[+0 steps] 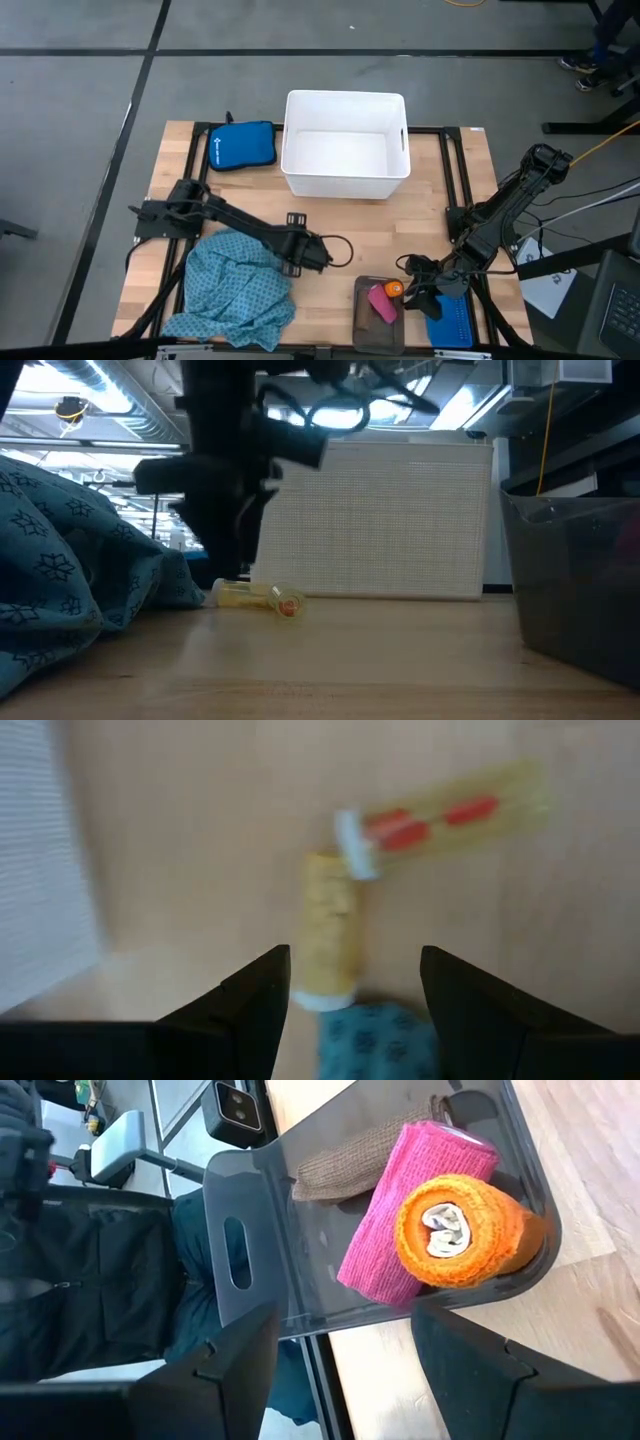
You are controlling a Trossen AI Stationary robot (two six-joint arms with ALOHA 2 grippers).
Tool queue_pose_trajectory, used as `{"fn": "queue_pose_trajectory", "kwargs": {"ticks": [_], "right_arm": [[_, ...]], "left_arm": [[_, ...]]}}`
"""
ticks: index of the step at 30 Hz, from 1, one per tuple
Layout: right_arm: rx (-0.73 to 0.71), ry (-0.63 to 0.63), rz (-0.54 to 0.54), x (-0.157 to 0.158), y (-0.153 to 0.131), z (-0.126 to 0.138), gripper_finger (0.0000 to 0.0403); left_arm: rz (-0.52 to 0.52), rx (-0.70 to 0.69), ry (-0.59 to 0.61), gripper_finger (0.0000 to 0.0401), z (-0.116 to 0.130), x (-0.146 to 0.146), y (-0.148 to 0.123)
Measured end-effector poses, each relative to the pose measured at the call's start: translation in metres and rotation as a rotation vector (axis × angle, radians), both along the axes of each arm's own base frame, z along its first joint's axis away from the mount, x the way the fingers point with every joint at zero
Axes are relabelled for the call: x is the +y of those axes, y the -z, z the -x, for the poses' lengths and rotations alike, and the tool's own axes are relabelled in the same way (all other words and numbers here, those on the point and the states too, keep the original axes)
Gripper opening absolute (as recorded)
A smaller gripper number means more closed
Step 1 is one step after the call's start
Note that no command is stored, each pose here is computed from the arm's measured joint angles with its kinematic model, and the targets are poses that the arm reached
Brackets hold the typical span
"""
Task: Pick & place medical supplies in basket/bin
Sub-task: Put the top yellow pill bottle into the blue bin
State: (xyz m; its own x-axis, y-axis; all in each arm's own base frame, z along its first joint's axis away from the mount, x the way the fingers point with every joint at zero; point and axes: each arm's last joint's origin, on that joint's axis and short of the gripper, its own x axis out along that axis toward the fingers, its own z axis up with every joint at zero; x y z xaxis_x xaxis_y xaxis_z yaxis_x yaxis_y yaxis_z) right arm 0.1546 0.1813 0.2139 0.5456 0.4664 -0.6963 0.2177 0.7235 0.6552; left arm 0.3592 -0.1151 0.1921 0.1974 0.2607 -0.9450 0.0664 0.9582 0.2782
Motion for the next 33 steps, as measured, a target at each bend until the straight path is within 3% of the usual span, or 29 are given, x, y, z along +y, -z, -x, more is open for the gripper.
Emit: {"fn": "queue_pose_trajectory", "kwargs": {"ticks": [12, 20, 33], "right_arm": [[0.0, 0.0, 0.0, 0.0, 0.0, 0.0, 0.0231], [-0.006, -0.001, -0.005, 0.0, -0.001, 0.0, 0.0231], [-0.008, -0.005, -0.002, 0.0, -0.001, 0.0, 0.0231]], "left_arm": [[-0.044, 0.047, -0.037, 0.0221, 0.006, 0.019, 0.017], [0.033, 0.042, -0.017, 0.0221, 0.003, 0.017, 0.018], [0.071, 0.056, -0.021, 0.0221, -0.001, 0.027, 0.021]]}}
